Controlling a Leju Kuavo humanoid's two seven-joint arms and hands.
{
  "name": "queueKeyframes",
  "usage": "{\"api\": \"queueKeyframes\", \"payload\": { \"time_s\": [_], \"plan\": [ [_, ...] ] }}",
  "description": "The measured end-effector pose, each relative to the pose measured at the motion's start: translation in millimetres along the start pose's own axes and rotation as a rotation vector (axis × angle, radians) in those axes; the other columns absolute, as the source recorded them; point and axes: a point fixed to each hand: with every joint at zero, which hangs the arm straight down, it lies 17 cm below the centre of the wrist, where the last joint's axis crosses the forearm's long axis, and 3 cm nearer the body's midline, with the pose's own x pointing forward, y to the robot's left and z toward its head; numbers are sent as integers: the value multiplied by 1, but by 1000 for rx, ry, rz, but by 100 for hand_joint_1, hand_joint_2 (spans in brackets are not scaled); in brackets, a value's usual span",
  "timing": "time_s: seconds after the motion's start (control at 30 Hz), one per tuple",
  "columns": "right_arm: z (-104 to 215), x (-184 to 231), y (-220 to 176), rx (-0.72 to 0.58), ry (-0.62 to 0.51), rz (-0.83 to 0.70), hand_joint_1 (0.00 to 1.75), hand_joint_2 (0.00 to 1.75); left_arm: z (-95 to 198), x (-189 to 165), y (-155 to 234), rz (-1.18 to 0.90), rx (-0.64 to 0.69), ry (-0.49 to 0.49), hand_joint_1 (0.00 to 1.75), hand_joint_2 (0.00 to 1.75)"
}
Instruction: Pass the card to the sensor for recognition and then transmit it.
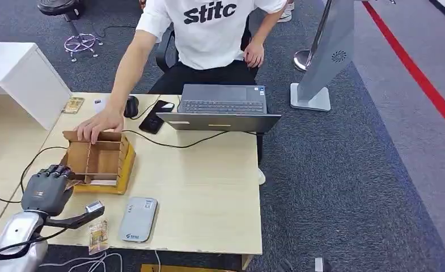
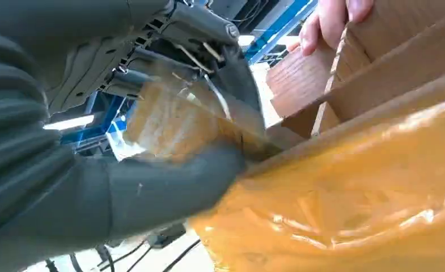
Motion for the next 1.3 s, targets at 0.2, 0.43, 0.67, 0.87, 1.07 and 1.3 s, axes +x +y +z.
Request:
{"api": "queueKeyframes", "payload": {
  "time_s": [0.2, 0.43, 0.67, 0.87, 1.07, 1.3],
  "plan": [
    [0, 0, 0, 0, 0, -2, 0, 175, -4, 1, 10, -5, 30, -4, 175, 175],
    [0, 0, 0, 0, -1, -3, 0, 175, -7, 2, 19, -7, 52, -8, 175, 175],
    [0, -1, 0, 1, 3, 0, 0, 175, -18, -4, 42, -24, 100, -10, 175, 175],
    [0, -1, 0, 2, 4, 2, 0, 175, -25, -8, 54, -33, 127, -9, 175, 175],
    [0, -3, 1, 4, 17, 17, 0, 175, -52, -18, 98, -21, 193, 14, 175, 175],
    [-1, -4, 2, 8, 23, 22, 0, 175, -76, -22, 156, -23, 295, 19, 175, 175]
  ]
}}
